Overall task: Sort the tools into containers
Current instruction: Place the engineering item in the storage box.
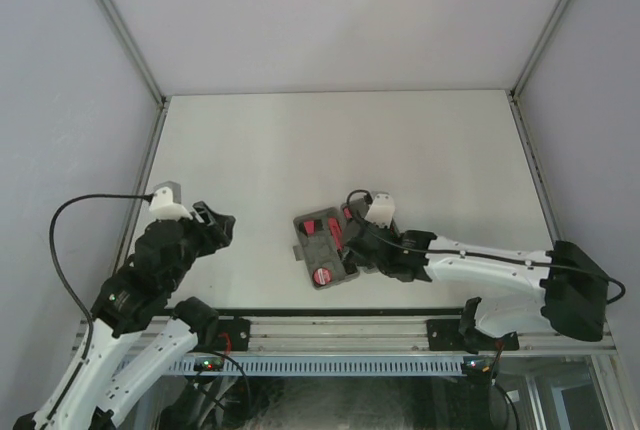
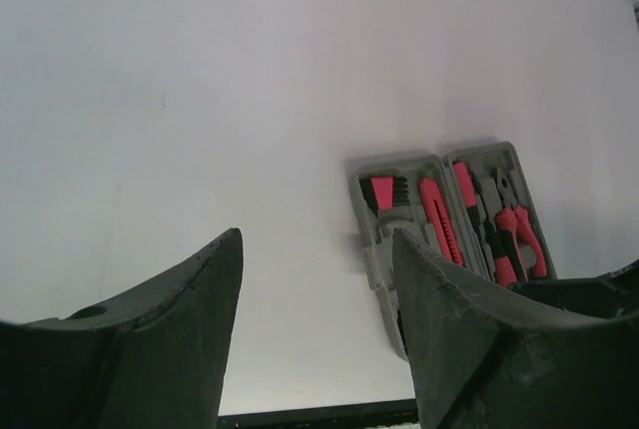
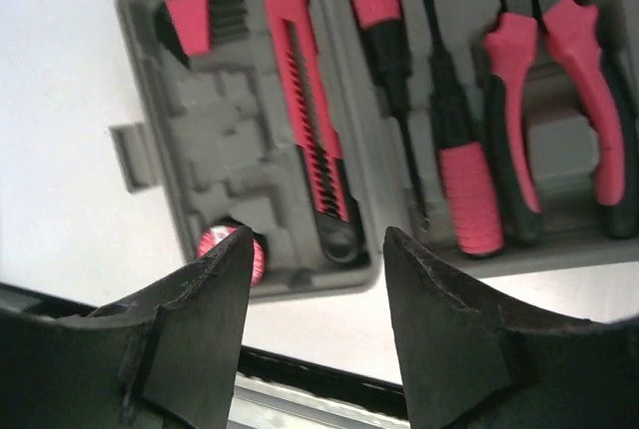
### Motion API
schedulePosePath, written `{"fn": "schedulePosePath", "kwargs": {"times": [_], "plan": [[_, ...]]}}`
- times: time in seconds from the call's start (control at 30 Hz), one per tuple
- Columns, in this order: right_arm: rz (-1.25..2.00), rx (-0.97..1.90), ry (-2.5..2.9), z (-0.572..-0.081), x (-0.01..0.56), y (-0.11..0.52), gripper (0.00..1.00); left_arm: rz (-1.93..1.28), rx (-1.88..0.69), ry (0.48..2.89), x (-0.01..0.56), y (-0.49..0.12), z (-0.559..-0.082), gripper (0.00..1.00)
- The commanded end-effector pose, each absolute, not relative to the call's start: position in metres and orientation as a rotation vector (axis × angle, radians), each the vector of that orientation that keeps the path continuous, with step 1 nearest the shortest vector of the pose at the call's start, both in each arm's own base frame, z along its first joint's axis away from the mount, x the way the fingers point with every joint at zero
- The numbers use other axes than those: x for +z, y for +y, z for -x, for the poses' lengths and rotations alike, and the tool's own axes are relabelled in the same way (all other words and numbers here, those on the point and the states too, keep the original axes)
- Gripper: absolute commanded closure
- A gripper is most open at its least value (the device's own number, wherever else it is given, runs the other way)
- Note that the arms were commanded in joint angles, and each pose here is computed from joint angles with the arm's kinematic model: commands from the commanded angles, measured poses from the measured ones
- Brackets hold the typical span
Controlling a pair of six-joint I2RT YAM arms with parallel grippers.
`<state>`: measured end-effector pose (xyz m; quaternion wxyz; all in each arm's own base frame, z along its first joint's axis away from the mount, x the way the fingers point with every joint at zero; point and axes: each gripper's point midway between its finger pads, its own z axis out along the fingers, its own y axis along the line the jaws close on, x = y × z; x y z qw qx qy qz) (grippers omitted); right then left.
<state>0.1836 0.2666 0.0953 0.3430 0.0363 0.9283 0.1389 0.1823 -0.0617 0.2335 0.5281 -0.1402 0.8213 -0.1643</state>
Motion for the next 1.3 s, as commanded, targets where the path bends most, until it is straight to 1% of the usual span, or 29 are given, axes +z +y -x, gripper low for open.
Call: {"fn": "schedulePosePath", "kwargs": {"times": [0.0, 0.1, 0.17, 0.33, 0.5, 0.83, 1.13, 1.27], "plan": [[0.082, 0.538, 2.373, -0.179, 0.104, 0.259, 0.46, 0.345, -0.539, 1.987, 0.221, -0.093, -0.195, 0.34], [0.078, 0.712, 2.309, -0.175, 0.115, 0.244, 0.46, 0.387, -0.593, 2.015, 0.203, -0.109, -0.204, 0.34], [0.042, 0.779, 2.28, -0.176, 0.115, 0.229, 0.46, 0.388, -0.613, 2.052, 0.188, -0.122, -0.206, 0.34], [-0.094, 0.811, 2.248, -0.185, 0.11, 0.189, 0.46, 0.321, -0.687, 2.175, 0.143, -0.173, -0.207, 0.35], [-0.235, 0.834, 2.229, -0.192, 0.101, 0.161, 0.46, 0.264, -0.749, 2.208, 0.12, -0.21, -0.206, 0.36], [-0.3, 0.82, 2.24, -0.2, 0.093, 0.143, 0.46, 0.341, -0.737, 2.276, 0.077, -0.209, -0.2, 0.39], [-0.269, 0.915, 2.235, -0.205, 0.095, 0.151, 0.46, 0.368, -0.782, 2.285, 0.057, -0.213, -0.196, 0.54], [-0.264, 0.918, 2.244, -0.202, 0.094, 0.151, 0.46, 0.405, -0.789, 2.278, 0.052, -0.212, -0.197, 0.57]]}}
